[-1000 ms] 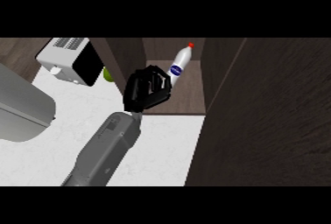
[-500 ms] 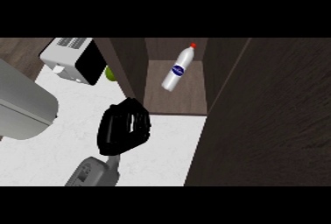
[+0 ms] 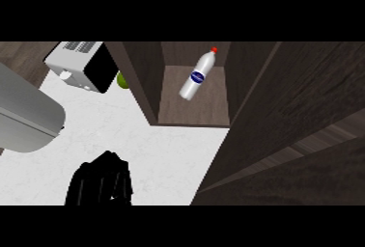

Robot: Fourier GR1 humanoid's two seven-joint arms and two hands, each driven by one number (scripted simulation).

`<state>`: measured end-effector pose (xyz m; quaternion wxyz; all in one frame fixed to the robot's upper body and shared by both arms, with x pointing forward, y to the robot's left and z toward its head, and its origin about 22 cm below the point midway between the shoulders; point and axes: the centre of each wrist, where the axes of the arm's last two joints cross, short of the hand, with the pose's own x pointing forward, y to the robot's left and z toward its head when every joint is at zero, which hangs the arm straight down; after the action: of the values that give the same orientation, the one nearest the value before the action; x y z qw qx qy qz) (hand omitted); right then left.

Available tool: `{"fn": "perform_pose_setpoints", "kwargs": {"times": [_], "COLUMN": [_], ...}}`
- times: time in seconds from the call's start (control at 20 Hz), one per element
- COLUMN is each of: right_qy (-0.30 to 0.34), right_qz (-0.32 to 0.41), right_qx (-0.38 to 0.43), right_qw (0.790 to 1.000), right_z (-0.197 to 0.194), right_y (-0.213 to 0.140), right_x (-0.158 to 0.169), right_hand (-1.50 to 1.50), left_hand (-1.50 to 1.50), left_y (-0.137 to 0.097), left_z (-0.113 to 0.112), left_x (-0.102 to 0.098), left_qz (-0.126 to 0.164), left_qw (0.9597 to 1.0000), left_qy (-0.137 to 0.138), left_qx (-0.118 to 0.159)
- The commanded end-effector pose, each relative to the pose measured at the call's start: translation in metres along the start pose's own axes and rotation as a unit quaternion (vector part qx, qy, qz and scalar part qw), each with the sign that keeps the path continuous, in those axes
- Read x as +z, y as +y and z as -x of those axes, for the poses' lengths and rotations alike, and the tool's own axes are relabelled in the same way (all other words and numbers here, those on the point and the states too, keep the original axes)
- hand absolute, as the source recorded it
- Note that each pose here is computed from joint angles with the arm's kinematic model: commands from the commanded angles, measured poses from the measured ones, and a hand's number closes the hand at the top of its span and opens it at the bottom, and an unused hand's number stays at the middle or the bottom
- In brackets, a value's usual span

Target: Pick up the bottled water, place it into the cabinet and close the cabinet

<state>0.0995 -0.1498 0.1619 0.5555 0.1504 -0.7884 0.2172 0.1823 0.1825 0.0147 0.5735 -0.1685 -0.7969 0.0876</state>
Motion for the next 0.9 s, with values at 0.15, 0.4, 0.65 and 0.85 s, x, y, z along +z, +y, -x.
{"fn": "perform_pose_setpoints", "kwargs": {"times": [0.15, 0.4, 0.65, 0.85], "right_qy": [-0.024, -0.024, -0.039, -0.037], "right_qz": [-0.072, -0.055, -0.043, -0.009], "right_qx": [-0.042, -0.051, -0.046, -0.056], "right_qw": [0.996, 0.997, 0.997, 0.998], "right_z": [-0.026, -0.029, -0.037, -0.038], "right_y": [0.019, 0.027, 0.055, 0.047], "right_x": [-0.011, -0.027, -0.078, -0.104], "right_hand": [1.5, 1.5, 1.5, 1.5], "left_hand": [1.5, 1.5, 1.5, 1.5], "left_y": [0.017, 0.014, 0.045, 0.062], "left_z": [-0.038, -0.067, -0.083, -0.095], "left_x": [0.05, 0.079, 0.079, 0.091], "left_qz": [-0.007, -0.02, -0.021, -0.032], "left_qw": [0.9999, 0.9997, 0.9993, 0.9988], "left_qy": [-0.004, -0.011, -0.023, -0.032], "left_qx": [-0.009, -0.002, -0.019, -0.019]}}
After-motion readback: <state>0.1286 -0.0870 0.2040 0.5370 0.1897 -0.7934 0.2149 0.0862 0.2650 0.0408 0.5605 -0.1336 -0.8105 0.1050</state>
